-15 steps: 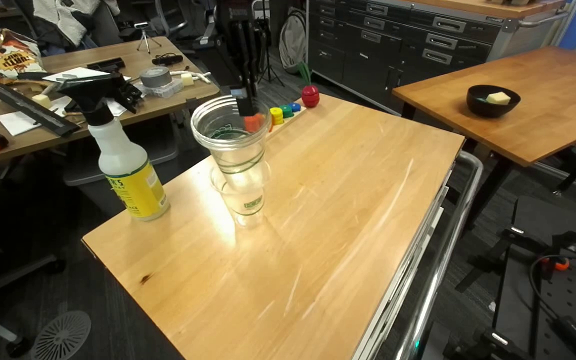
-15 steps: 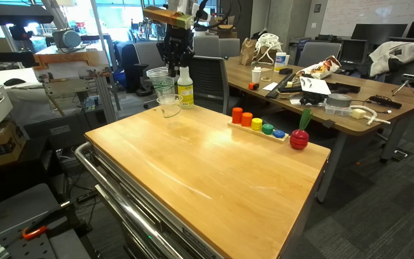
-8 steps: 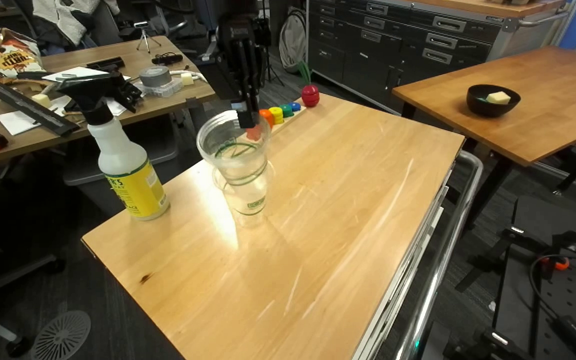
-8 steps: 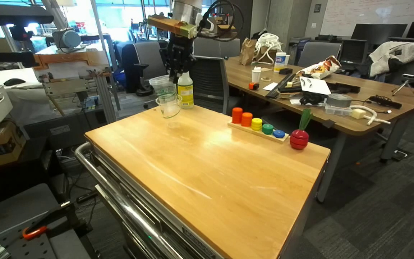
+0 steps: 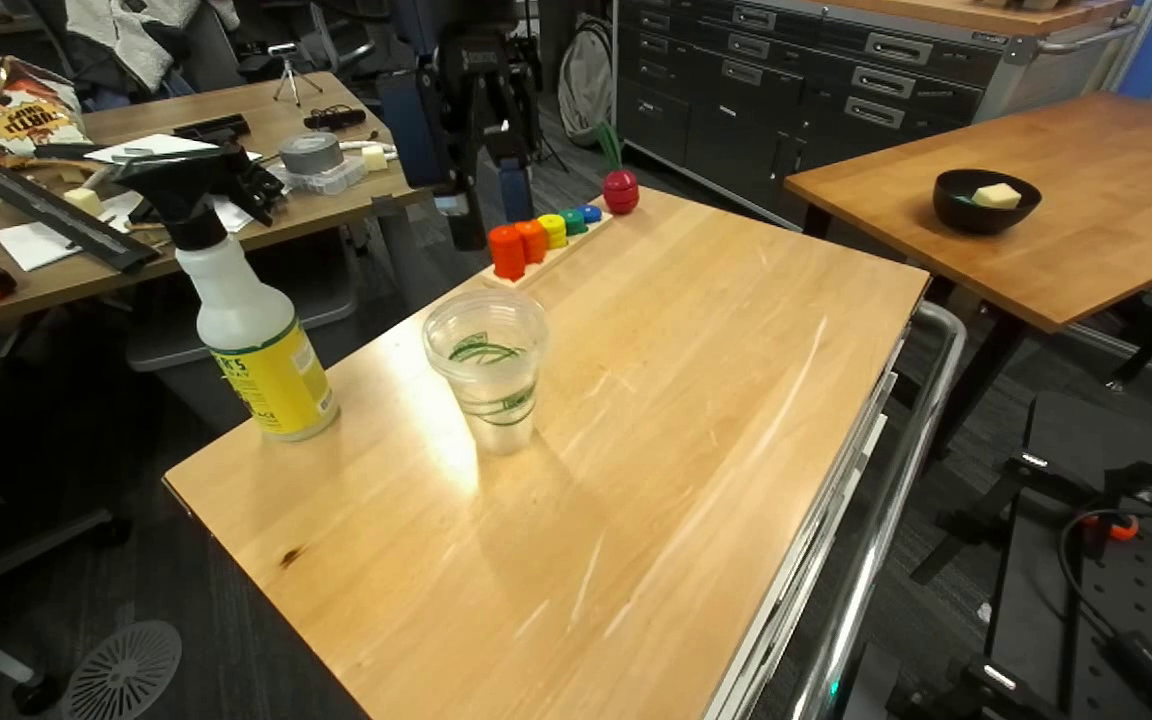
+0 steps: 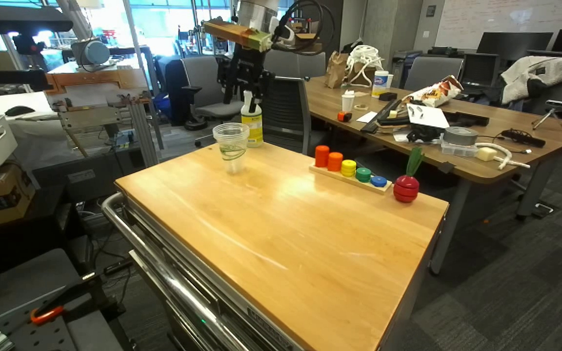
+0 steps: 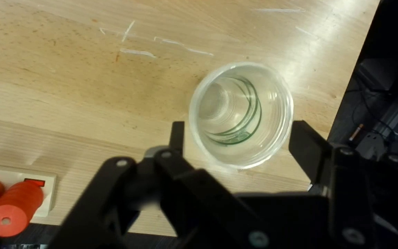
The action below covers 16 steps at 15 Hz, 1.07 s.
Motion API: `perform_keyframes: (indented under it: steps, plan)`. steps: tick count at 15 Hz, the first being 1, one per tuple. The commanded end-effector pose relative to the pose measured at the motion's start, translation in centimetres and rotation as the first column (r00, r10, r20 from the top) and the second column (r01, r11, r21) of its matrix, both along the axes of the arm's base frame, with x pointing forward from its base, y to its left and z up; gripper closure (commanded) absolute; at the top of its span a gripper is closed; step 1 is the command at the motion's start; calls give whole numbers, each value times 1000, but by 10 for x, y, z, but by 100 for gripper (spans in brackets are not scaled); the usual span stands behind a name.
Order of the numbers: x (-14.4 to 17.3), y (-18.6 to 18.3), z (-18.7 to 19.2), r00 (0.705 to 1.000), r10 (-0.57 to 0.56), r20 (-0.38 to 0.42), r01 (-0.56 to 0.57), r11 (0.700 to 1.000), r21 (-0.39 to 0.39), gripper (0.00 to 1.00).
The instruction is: Stack up the plastic cups on each other.
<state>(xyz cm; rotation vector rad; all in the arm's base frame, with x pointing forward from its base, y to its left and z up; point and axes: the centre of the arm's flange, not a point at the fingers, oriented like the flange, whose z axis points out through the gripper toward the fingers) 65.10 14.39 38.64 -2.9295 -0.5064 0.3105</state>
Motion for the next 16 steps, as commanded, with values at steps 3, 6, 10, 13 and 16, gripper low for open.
perform_keyframes:
  steps: [3, 6, 10, 13, 16]
  plan:
    - [-5, -34, 33, 996, -59, 67, 59, 998, -3, 0]
    - [-22, -78, 55, 981, -128, 148, 130, 991, -8, 0]
    - [-49, -157, 80, 926, -262, 273, 276, 961, -10, 0]
    - [-75, -214, 91, 889, -321, 325, 358, 932, -59, 0]
    - [-105, -259, 96, 888, -344, 305, 398, 908, -132, 0]
